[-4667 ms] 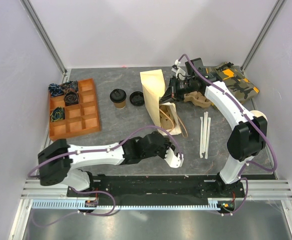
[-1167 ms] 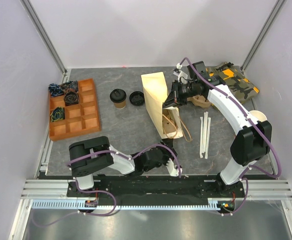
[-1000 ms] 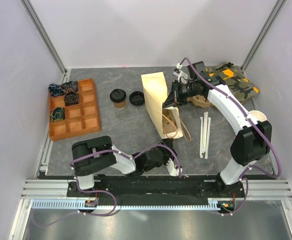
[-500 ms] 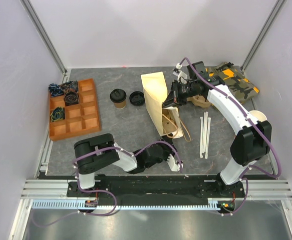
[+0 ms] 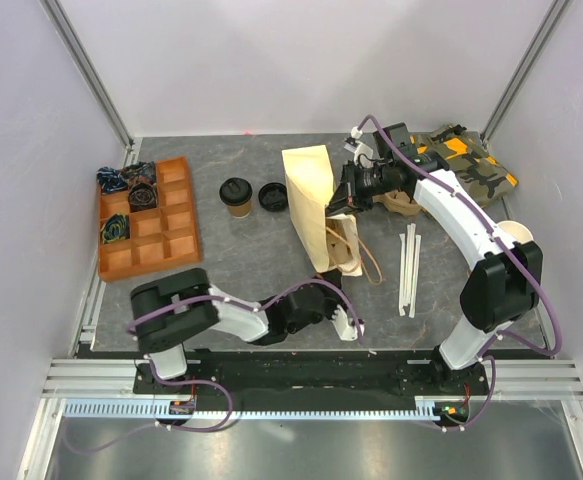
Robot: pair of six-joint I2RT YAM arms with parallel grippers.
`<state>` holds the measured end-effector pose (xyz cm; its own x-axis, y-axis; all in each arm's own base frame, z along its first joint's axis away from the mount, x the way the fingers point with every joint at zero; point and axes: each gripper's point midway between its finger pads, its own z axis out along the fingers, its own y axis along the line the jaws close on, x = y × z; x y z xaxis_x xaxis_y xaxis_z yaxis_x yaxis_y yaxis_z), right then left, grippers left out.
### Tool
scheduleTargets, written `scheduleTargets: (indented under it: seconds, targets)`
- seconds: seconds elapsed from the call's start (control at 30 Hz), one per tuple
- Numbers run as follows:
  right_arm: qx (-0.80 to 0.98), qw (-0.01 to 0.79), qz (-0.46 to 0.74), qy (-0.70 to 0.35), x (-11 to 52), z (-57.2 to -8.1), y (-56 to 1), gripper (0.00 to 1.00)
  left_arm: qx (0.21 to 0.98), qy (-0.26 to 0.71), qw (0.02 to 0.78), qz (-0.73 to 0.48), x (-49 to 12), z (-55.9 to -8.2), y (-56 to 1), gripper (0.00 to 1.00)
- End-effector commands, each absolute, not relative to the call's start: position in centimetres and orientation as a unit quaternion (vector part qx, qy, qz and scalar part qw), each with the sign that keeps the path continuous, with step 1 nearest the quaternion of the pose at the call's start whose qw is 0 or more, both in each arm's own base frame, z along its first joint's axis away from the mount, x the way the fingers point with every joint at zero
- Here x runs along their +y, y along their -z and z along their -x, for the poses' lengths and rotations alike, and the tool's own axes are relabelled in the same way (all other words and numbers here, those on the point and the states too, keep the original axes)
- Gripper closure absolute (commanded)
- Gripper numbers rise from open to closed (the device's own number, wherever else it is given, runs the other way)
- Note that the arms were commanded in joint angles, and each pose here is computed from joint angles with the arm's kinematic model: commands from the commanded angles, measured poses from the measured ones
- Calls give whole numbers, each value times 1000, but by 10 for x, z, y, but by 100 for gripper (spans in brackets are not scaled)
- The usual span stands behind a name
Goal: Pack the takeout coffee
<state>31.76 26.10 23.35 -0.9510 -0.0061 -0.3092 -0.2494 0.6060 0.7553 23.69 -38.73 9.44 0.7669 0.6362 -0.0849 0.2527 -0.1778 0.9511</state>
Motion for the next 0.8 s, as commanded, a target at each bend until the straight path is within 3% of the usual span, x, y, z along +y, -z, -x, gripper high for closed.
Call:
scheduleTargets:
  seconds: [0.0, 0.17, 0.53, 0.77]
  targets:
    - [885, 175, 109, -417, 255, -315, -246, 100, 310, -115, 602, -727, -385, -217, -151, 98]
    - [882, 211, 151, -393, 247, -315, -254, 100, 357, -52, 544, -757, -365, -189, -169, 98]
    - [887, 256, 221, -314, 233, -298, -264, 100, 424, 136, 524, -726, -333, -123, -267, 98]
    - [883, 276, 223, -306, 234, -299, -278, 100, 461, 216, 481, -713, -312, -92, -280, 98]
